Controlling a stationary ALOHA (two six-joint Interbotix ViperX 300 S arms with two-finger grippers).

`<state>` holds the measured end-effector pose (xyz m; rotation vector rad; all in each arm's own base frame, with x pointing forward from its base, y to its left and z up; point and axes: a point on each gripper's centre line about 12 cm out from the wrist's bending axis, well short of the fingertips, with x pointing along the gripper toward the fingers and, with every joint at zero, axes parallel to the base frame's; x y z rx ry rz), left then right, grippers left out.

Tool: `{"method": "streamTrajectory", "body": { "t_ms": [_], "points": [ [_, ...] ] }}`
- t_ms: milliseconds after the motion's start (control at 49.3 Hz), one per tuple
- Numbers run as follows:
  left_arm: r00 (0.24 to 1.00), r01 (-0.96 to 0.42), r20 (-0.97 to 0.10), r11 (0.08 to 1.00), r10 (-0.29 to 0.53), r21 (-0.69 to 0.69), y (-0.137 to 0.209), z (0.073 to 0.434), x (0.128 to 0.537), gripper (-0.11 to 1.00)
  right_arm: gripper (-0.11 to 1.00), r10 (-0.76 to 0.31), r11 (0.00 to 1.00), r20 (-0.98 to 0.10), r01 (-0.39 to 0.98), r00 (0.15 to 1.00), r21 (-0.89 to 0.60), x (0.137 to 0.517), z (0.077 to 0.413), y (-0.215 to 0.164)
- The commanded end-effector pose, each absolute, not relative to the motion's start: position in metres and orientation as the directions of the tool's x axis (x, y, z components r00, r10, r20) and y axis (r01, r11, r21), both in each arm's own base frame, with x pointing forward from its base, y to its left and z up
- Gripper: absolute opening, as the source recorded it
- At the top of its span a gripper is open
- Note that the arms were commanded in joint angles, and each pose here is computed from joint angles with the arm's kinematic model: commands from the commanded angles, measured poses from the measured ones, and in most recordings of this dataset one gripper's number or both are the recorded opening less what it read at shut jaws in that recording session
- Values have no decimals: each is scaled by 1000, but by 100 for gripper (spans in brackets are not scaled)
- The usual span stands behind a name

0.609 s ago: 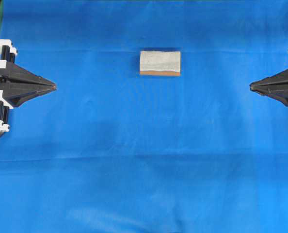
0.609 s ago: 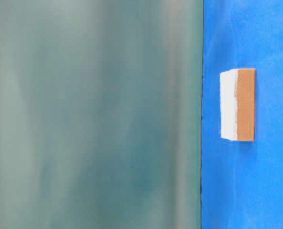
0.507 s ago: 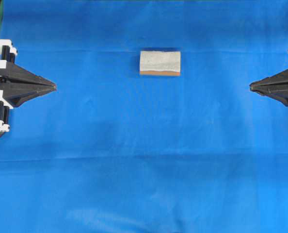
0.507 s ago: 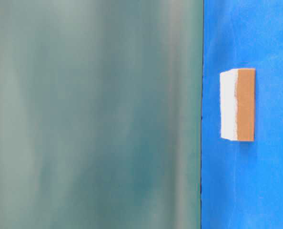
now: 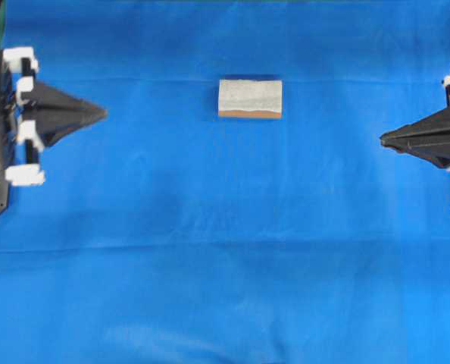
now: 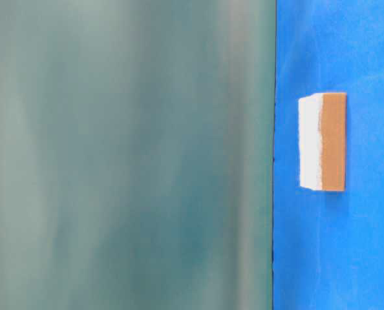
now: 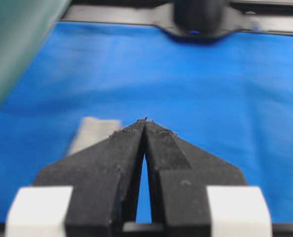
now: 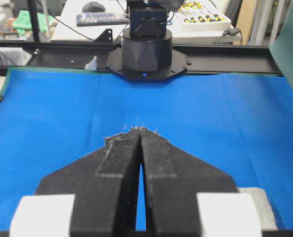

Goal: Hand over the sponge with the left arm and wipe it with the right arm.
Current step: 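Reach the left gripper to the sponge and grasp its left end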

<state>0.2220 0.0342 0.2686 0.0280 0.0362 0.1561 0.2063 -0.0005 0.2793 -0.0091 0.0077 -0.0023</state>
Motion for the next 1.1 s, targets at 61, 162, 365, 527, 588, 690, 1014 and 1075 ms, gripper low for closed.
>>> {"method": "streamTrajectory", "body": {
  "t_ms": [61,162,365,527,588,690,1014,1075],
  "points": [
    [975,-210,-61,977,212,33,52,262,245,0,0,-2,1000,12,2,1000,-12,209,289,-1],
    [963,-231,-130,972,234,37,62,249,263,10,0,-2,1000,9,2,1000,-12,209,288,-1],
    [942,-202,-242,969,231,139,74,225,309,68,0,-2,1000,2,2,1000,-11,210,286,-1],
    [923,-173,-308,963,231,206,84,202,343,93,0,-2,1000,-12,2,1000,-11,212,283,-1],
    [916,-169,-328,963,232,211,88,194,355,92,0,-2,1000,-18,2,1000,-11,213,281,-1],
    [896,-175,-371,962,244,210,99,173,373,93,0,-2,1000,-35,2,999,-11,216,277,-1],
    [839,-204,-467,957,279,205,130,121,399,94,0,-2,1000,-51,1,999,-11,219,272,-1],
    [834,-202,-477,958,277,204,131,114,402,94,0,-2,1000,-52,1,999,-11,219,272,-1]
  ]
}}
